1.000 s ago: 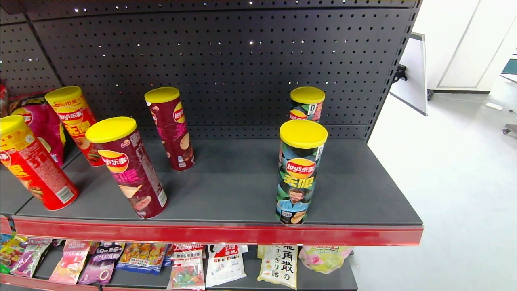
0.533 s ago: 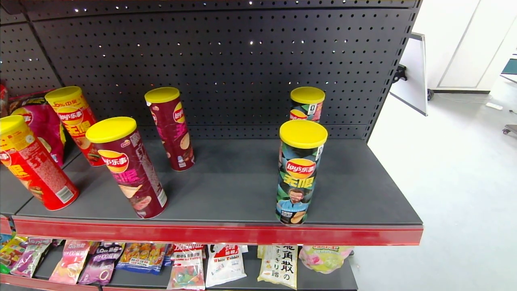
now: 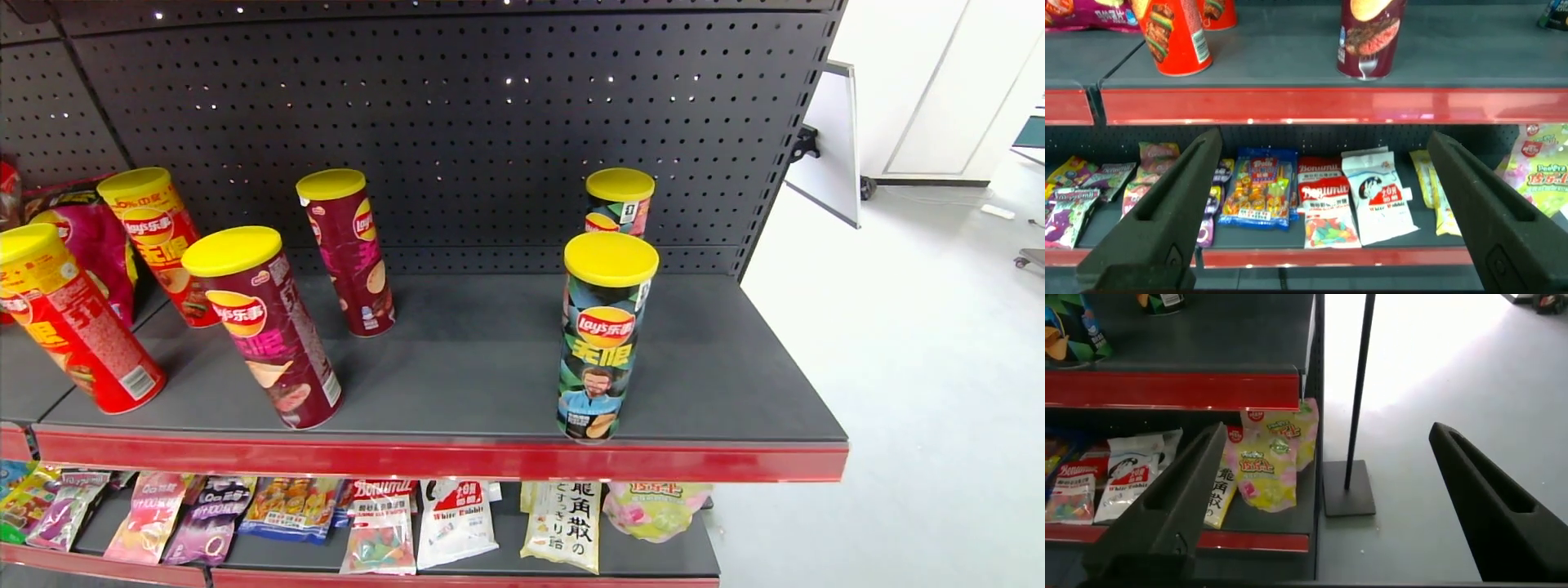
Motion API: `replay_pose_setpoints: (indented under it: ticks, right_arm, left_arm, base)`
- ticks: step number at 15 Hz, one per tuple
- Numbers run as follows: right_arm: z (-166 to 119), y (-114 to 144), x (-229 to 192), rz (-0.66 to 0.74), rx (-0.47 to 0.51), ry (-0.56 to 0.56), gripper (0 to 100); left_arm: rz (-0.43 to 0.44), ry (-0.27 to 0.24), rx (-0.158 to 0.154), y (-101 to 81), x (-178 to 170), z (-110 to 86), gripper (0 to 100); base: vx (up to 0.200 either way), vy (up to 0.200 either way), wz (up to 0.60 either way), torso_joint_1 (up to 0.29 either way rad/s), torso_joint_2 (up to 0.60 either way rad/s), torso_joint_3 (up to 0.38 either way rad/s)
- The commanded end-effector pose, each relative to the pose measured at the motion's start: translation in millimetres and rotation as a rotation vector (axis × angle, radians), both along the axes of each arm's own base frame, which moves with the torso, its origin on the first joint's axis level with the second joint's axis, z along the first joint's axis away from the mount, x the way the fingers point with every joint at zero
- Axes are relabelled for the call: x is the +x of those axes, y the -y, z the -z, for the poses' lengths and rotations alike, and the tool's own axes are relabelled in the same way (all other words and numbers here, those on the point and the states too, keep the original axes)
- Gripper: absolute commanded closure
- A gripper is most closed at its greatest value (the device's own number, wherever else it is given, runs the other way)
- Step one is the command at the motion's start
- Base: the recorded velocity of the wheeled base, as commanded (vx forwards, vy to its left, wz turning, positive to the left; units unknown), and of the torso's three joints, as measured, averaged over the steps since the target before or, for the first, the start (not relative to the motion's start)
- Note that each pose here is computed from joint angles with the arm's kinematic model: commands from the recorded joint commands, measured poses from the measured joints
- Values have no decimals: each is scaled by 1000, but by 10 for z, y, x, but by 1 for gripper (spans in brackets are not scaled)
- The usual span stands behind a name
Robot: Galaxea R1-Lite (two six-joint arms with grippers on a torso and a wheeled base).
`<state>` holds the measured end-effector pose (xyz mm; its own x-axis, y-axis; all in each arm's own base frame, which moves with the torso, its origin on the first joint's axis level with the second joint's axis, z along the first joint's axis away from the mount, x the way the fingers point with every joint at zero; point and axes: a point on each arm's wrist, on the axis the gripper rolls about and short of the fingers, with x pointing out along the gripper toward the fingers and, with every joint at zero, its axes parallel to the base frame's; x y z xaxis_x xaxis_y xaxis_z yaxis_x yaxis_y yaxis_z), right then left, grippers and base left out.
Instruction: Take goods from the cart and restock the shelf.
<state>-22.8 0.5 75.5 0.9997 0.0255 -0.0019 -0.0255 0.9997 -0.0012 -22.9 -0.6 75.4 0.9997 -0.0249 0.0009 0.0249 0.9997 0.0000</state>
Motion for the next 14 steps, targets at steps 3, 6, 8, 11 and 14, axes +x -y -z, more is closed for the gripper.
replay_pose_setpoints:
  ticks: [3,6,8,11,14]
  right_arm:
    - [2,0,0,-1,0,0,0]
    - [-2,0,-1,-1,0,2,0]
    - [-2,0,-1,-1,0,2,0]
    - [4,0,0,-1,0,-1,0]
    - [-1,0,-1,-1,0,0,0]
  left_arm:
    - [0,-1,0,0,1,-1,0]
    - [0,-1,0,0,1,-1,0]
    - [0,-1,0,0,1,-1,0]
    - [1,-1,0,0,1,-1,0]
    - [0,-1,0,0,1,-1,0]
  base:
    - [-67,0,0,-4,1,4]
    - [0,133,0,2,2,2]
    - [0,200,0,5,5,0]
    - [0,200,0,10,4,5]
    - [0,200,0,2,2,2]
